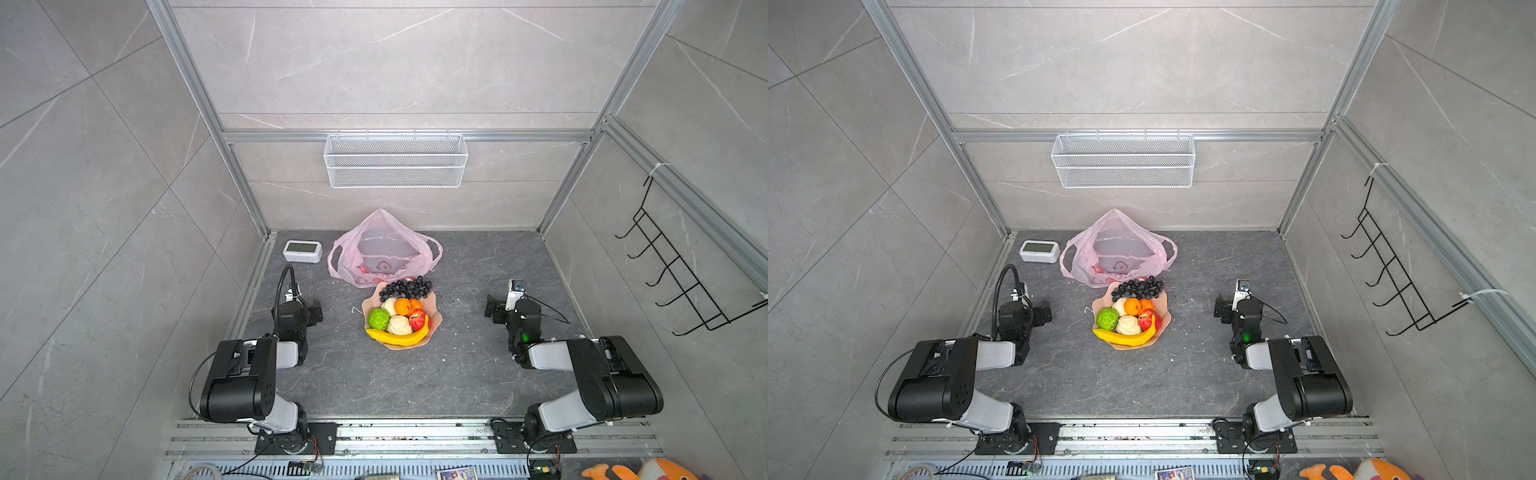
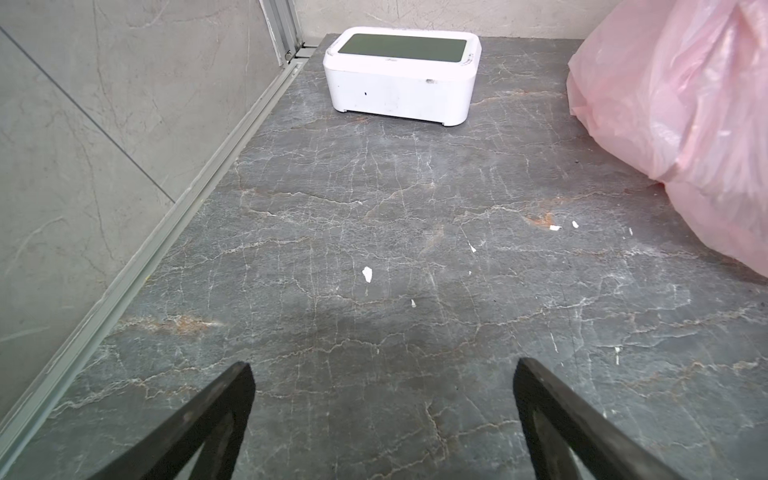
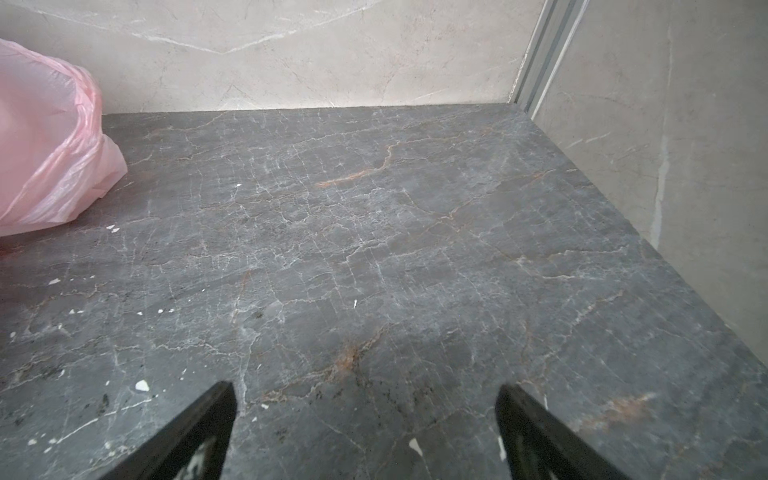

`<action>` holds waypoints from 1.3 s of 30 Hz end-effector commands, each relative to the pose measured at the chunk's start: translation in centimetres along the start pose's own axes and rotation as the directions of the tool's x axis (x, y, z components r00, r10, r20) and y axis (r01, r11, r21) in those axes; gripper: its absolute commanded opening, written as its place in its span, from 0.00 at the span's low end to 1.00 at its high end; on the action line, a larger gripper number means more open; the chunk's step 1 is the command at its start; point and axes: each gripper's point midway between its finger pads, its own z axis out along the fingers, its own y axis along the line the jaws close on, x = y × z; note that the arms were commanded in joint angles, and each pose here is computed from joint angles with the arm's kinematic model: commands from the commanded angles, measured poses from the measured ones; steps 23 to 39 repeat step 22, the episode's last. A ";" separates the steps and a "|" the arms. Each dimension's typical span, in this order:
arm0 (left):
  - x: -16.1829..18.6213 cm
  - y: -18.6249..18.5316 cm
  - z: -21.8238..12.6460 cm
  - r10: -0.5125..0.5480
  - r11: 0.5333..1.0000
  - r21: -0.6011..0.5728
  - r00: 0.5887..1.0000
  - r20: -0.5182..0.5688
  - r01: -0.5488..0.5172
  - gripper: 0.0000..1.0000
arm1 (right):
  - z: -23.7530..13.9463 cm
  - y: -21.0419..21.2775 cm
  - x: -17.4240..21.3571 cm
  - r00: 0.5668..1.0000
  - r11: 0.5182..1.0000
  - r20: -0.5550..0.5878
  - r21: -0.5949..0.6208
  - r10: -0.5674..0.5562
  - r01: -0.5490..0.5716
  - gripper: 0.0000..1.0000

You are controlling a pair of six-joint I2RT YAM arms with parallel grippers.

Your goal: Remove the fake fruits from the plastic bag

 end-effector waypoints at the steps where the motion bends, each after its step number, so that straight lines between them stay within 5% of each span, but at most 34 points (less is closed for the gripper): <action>1: -2.1 -0.3 -0.1 -0.031 0.999 0.021 0.997 0.077 0.030 1.00 | 0.2 0.3 -1.6 0.999 1.000 0.045 -0.017 0.015 -0.014 1.00; 39: -2.0 -0.3 -0.1 -0.031 0.999 0.023 0.997 0.074 0.029 1.00 | 0.2 0.5 -1.6 0.999 0.999 0.045 -0.034 0.009 -0.007 1.00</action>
